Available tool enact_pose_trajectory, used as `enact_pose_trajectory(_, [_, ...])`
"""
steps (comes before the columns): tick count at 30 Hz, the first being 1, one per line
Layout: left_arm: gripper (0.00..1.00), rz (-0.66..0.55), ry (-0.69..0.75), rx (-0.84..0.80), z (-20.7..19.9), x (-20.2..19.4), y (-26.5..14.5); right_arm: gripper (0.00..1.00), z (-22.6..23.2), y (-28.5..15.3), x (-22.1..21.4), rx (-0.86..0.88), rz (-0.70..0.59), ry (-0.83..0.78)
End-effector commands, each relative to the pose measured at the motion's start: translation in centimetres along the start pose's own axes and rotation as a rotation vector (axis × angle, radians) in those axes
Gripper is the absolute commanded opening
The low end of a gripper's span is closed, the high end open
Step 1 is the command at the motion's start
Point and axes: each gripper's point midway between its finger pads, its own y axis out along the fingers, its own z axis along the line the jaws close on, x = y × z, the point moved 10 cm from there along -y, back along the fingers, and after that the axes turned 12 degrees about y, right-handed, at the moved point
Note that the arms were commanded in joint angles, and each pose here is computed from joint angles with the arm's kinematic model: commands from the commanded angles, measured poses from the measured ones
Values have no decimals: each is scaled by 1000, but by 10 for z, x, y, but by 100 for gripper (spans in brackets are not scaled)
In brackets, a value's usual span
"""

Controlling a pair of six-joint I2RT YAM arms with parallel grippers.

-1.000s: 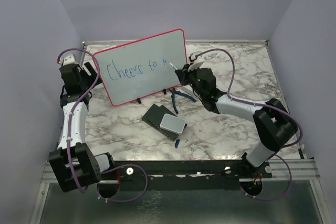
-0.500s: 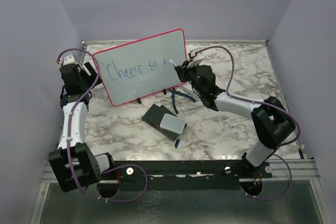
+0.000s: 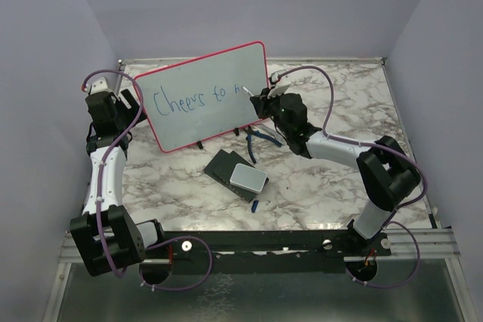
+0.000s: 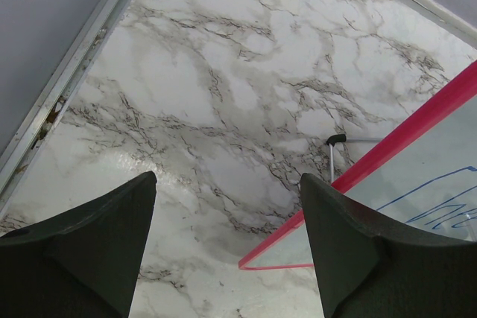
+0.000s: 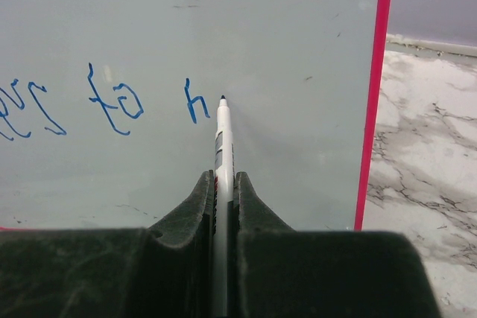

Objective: Write a sentence on the whiteboard

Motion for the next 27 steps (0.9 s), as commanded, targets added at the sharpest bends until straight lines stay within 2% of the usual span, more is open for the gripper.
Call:
enact_pose_trajectory(1, [80, -31, 13, -14, -4, 3, -4, 1, -4, 8, 0, -23, 6, 3])
enact_pose_trajectory(27, [80, -32, 12, -14, -4, 3, -5, 1, -9, 5, 10, -66, -31, 2])
